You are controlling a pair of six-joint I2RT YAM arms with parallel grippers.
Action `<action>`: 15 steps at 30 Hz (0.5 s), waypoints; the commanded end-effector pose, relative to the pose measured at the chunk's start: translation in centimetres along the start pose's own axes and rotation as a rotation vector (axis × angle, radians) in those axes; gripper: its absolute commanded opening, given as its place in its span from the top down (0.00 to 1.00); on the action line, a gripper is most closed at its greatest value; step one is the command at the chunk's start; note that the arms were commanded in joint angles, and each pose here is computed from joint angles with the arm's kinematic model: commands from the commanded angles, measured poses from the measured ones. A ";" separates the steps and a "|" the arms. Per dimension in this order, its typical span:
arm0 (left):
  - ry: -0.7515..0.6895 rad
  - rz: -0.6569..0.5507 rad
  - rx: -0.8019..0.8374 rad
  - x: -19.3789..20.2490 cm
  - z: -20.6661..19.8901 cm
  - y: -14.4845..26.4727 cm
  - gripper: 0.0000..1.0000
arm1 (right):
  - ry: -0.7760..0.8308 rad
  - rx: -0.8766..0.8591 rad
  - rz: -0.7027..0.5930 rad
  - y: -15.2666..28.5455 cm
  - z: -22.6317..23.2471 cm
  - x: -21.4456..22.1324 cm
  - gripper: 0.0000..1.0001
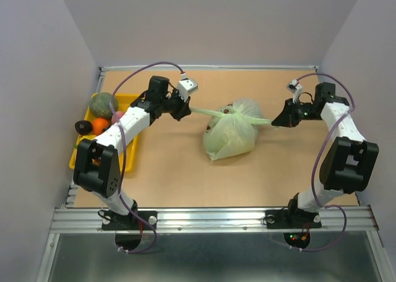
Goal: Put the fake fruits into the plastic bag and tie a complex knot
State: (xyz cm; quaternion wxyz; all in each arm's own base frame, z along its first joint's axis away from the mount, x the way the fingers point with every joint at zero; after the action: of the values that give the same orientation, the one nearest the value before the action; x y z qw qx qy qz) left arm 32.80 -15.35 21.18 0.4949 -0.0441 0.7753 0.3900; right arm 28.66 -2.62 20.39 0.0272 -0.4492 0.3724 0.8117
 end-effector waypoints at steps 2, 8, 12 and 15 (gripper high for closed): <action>0.047 -0.085 -0.354 -4.1 5.9 4.2 1.00 | 0.024 0.297 -0.032 4.1 -5.1 -3.0 1.00; 0.013 -0.134 -0.390 -7.3 7.4 3.6 1.00 | 0.024 0.321 -0.074 2.1 -7.3 -5.5 1.00; 0.010 -0.131 -0.420 -7.7 9.2 2.2 1.00 | 0.005 0.326 -0.076 -0.4 -9.2 -6.3 1.00; 0.020 -0.130 -0.437 -7.6 10.6 0.9 1.00 | -0.007 0.324 -0.092 -2.4 -10.4 -7.0 1.00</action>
State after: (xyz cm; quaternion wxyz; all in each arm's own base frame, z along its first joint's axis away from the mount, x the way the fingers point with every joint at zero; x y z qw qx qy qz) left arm 40.42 -16.33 24.07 0.5081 -0.1061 0.7482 0.4132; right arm 37.49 -2.56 21.02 0.0878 -0.4551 0.3796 0.8007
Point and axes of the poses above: each gripper's point midway between its finger pads, its own y axis back along the fingers, its own z axis along the line the jaws close on, x = y × z, the point moved 10 cm from there along y, back along the fingers, and after that the axes turned 11 degrees about y, right-handed, at the moved point
